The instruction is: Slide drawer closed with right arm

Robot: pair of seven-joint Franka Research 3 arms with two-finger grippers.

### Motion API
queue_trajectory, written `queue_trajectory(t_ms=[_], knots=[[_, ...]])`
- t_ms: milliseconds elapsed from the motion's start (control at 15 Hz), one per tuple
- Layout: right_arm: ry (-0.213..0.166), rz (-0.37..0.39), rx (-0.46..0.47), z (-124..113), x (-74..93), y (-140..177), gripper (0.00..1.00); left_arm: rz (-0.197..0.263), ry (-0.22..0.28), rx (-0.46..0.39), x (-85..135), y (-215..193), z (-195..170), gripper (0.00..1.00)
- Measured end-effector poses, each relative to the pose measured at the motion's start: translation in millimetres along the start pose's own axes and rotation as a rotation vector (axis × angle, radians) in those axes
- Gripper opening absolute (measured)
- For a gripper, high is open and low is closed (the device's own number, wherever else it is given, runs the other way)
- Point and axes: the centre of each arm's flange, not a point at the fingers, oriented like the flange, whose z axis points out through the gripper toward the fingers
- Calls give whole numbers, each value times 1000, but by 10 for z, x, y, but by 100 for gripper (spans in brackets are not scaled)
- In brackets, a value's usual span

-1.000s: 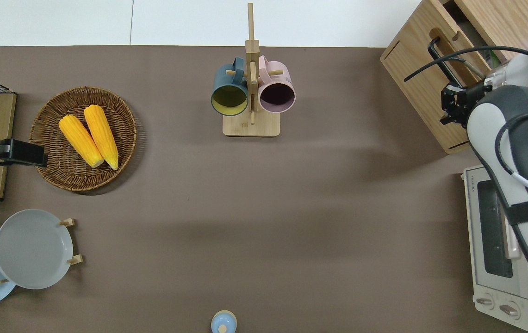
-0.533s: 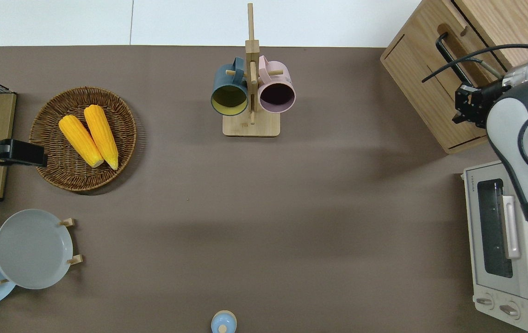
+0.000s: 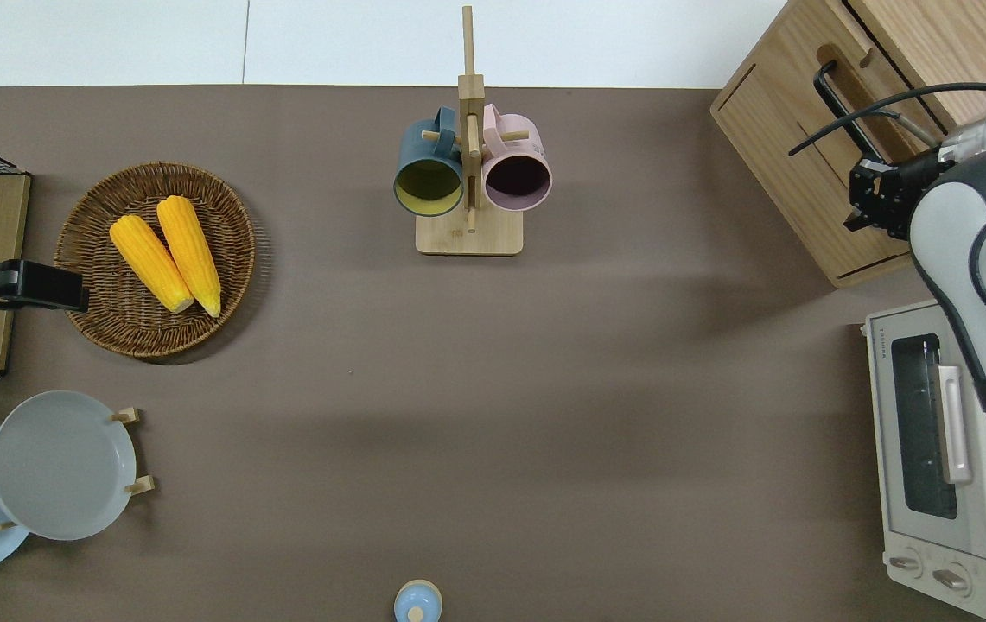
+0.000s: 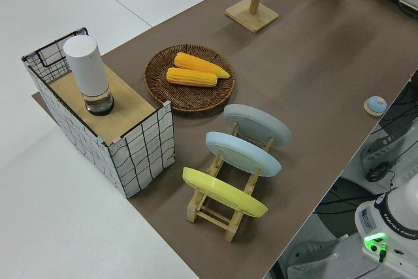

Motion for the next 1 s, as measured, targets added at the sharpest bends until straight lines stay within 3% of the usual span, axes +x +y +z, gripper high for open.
queue_trajectory(t_ms=[600, 800, 1000], knots=[[-2, -28, 4, 12, -25, -67, 1, 0, 0, 0, 0, 0, 0, 100], [-26, -63, 4, 5, -174, -223, 1, 0, 0, 0, 0, 0, 0, 100], [-61, -123, -9, -88, -429, -416, 1, 0, 0, 0, 0, 0, 0, 100]])
